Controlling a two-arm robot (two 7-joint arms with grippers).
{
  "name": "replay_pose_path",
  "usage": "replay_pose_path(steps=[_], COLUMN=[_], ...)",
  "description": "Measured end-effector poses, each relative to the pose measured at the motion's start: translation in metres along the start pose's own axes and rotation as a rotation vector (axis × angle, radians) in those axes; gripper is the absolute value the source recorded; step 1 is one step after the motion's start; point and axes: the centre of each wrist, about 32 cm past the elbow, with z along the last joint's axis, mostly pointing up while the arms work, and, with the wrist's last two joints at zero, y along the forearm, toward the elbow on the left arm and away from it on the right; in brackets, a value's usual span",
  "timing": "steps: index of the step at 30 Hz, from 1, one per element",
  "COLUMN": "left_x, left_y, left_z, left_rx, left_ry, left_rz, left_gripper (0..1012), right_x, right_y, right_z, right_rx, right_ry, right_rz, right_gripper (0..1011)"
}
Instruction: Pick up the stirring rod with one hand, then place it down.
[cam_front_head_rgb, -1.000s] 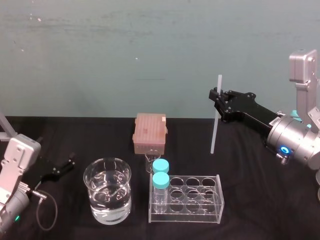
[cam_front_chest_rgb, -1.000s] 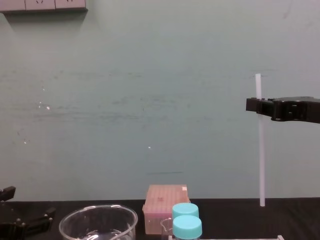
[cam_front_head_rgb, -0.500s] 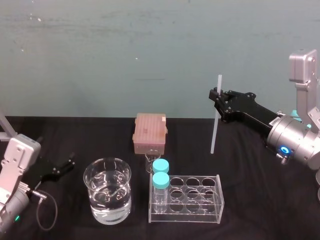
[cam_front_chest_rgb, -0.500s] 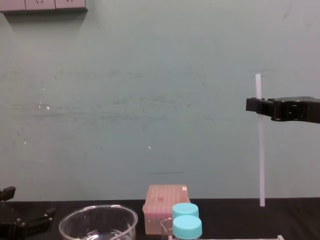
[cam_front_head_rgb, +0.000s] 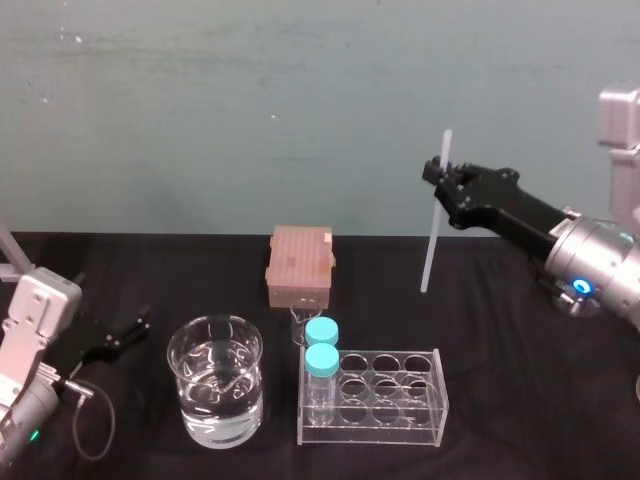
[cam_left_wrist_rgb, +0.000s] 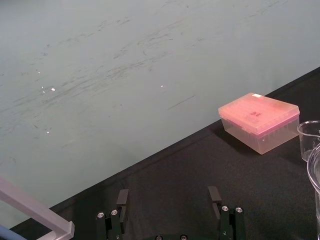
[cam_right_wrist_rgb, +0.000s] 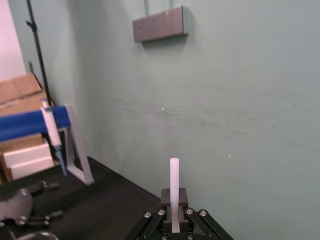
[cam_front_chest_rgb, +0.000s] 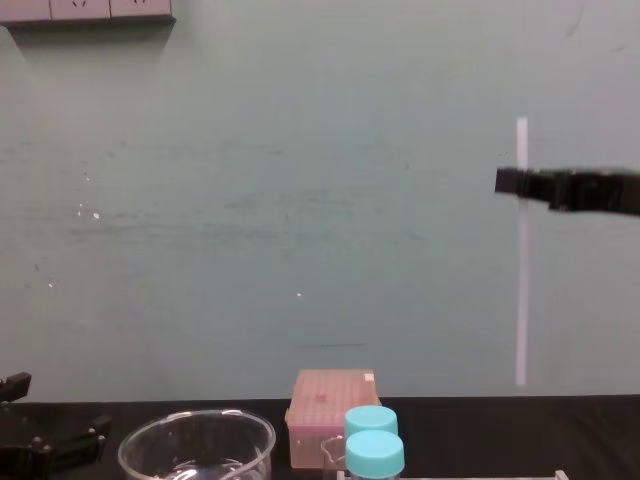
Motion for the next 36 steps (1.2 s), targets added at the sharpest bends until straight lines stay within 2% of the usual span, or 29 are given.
replay_pose_path(steps=[6, 12, 17, 20, 36], left_x=[0.0, 0.0, 0.0, 0.0, 0.0], left_y=[0.0, 0.0, 0.0, 0.0, 0.0], left_z=[0.0, 0.0, 0.0, 0.0, 0.0], left_rx=[0.0, 0.0, 0.0, 0.0, 0.0], left_ry=[0.0, 0.0, 0.0, 0.0, 0.0], left_rz=[0.0, 0.0, 0.0, 0.0, 0.0], left_gripper=[1004, 1004, 1005, 1005, 1005], right_x=[0.0008, 0.0007, 0.0006, 0.001, 0.0032], right_y=[-0.015, -0.034, -0.049, -0.054, -0.06], right_z=[0.019, 0.025, 0.018, 0.014, -0.01], right_rx=[0.026, 0.019, -0.001, -0.012, -0.072], right_ry=[0.032, 0.07, 0.127, 0.14, 0.151], right_rz=[0.037, 0.125, 0.182, 0.204, 0.274], right_gripper=[72, 72, 72, 72, 72])
